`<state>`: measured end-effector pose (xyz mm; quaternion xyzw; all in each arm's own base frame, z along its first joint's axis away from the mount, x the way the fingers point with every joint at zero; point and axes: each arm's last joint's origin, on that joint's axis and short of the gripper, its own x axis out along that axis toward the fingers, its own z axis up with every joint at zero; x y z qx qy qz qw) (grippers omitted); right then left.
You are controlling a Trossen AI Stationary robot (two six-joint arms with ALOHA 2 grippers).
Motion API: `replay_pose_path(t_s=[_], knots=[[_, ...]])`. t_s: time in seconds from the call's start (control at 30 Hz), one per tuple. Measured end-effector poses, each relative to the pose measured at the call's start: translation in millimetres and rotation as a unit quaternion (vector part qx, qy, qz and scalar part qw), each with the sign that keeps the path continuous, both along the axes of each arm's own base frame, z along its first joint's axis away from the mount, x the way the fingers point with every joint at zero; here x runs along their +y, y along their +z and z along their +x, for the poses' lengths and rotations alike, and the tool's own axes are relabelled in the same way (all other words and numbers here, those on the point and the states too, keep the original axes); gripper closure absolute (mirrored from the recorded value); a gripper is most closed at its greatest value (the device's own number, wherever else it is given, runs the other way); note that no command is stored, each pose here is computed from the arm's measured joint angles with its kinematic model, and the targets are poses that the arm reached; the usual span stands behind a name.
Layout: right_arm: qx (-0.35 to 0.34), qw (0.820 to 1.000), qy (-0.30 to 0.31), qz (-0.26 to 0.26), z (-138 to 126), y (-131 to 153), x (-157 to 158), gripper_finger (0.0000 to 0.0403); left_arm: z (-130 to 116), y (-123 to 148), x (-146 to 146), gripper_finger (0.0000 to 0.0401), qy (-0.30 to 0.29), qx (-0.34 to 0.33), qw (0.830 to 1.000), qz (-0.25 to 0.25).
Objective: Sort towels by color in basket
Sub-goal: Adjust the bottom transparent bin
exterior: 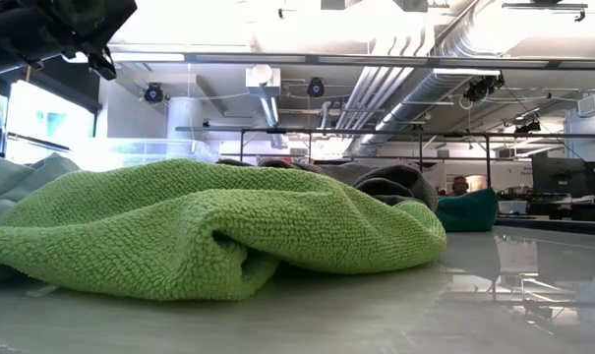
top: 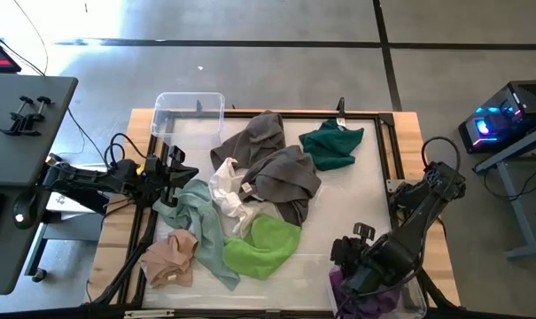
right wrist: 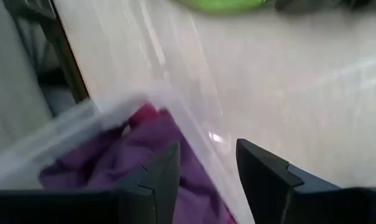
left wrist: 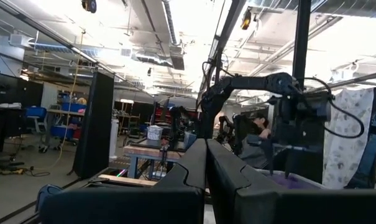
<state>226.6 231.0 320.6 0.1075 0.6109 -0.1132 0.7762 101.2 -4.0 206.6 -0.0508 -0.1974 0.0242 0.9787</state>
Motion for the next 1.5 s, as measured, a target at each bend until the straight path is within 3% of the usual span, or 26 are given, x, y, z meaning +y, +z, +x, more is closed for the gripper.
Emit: replay_pose_path(t_s=[0.23, 0.43, 0.67, 0.8, 0.9, 1.0, 1.1, 1.3, 1.5], knots=[[-0.020, 1.000, 0.008, -0.015, 14.1, 7.9, -14.1, 0.0249, 0.0, -0.1, 0.0, 0.0401, 0.000, 0.001, 1.000, 0.000], [-0.011, 0.999, -0.025, -0.037, 35.8, -1.6, -42.3, 0.0249, 0.5, -1.1, 0.0, 0.0401, 0.000, 0.006, 1.000, 0.001], [-0.006, 0.999, 0.044, 0.010, 55.0, -22.7, -50.7, 0.0249, 1.1, -2.8, -0.1, 0.0401, 0.000, 0.016, 1.000, 0.001], [-0.043, 0.994, 0.082, 0.049, 67.5, -24.6, -50.0, 0.0249, 1.1, -2.8, -0.1, 0.0401, 0.000, 0.016, 1.000, 0.002], [-0.081, 0.990, 0.074, 0.084, 77.6, -21.3, -49.3, 0.0249, 1.1, -2.8, 0.1, 0.0401, 0.002, 0.016, 1.000, 0.001], [-0.110, 0.981, 0.082, 0.139, 86.6, -17.0, -47.0, 0.0249, 1.1, -2.8, 0.5, 0.0401, 0.009, 0.016, 1.000, -0.002], [-0.118, 0.968, 0.142, 0.168, 86.0, -14.6, -38.8, 0.0249, 1.1, -2.8, 0.7, 0.0401, 0.012, 0.016, 1.000, -0.003], [-0.126, 0.942, 0.274, 0.145, 75.0, -15.9, -19.3, 0.0249, 1.1, -2.8, 0.7, 0.0401, 0.010, 0.015, 1.000, -0.010], [-0.072, 0.953, 0.271, 0.116, 75.5, -34.5, -17.9, 0.0263, 1.1, -2.8, 0.7, 0.0401, 0.009, 0.015, 1.000, -0.011]])
